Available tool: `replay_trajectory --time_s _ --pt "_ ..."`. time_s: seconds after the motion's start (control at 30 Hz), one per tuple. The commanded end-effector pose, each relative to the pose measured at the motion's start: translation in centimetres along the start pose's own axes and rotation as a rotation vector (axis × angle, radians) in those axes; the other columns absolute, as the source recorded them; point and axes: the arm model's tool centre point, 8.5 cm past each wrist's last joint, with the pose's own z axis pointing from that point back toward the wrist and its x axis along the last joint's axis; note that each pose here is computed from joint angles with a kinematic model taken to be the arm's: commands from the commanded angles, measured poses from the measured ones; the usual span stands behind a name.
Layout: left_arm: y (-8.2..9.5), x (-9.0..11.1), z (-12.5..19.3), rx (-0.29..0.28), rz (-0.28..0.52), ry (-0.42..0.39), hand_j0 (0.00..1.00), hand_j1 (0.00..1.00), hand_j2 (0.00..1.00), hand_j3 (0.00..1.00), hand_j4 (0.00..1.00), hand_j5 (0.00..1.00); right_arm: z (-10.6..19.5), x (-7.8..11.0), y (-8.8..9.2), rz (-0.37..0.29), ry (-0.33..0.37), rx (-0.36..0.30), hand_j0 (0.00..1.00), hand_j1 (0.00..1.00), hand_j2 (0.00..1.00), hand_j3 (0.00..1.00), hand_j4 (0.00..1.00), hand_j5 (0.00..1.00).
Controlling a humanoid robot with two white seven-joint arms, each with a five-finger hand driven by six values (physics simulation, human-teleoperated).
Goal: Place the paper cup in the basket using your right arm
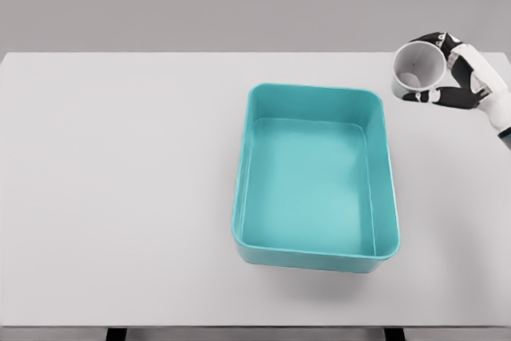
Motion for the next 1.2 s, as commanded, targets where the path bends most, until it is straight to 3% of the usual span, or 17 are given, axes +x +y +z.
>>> replay_trajectory --time_s 0.0,0.37,0.53,0.93,1.17 --pt "0.0 0.0 0.0 0.000 0.000 0.000 1.00 1.00 1.00 1.00 1.00 1.00 -0.6 1.6 0.0 0.020 -0.050 0.009 0.47 0.47 0.47 0.47 0.47 0.47" --pt "0.0 0.0 0.0 0.000 -0.001 0.000 1.00 1.00 1.00 1.00 1.00 1.00 -1.0 5.6 2.4 0.095 -0.189 0.076 0.47 0.47 0.47 0.47 0.47 0.47" --pt "0.0 0.0 0.0 0.000 0.000 0.000 1.00 1.00 1.00 1.00 1.00 1.00 -1.0 7.2 3.8 0.158 -0.239 0.118 0.47 0.47 0.47 0.47 0.47 0.47" --pt "0.0 0.0 0.0 0.000 0.000 0.000 1.00 1.00 1.00 1.00 1.00 1.00 -1.7 7.7 8.3 0.311 -0.299 0.266 0.47 0.47 0.47 0.47 0.47 0.47" --pt "0.0 0.0 0.0 0.000 0.000 0.000 1.00 1.00 1.00 1.00 1.00 1.00 -2.1 6.9 10.4 0.356 -0.264 0.355 0.48 0.48 0.48 0.48 0.48 0.48"
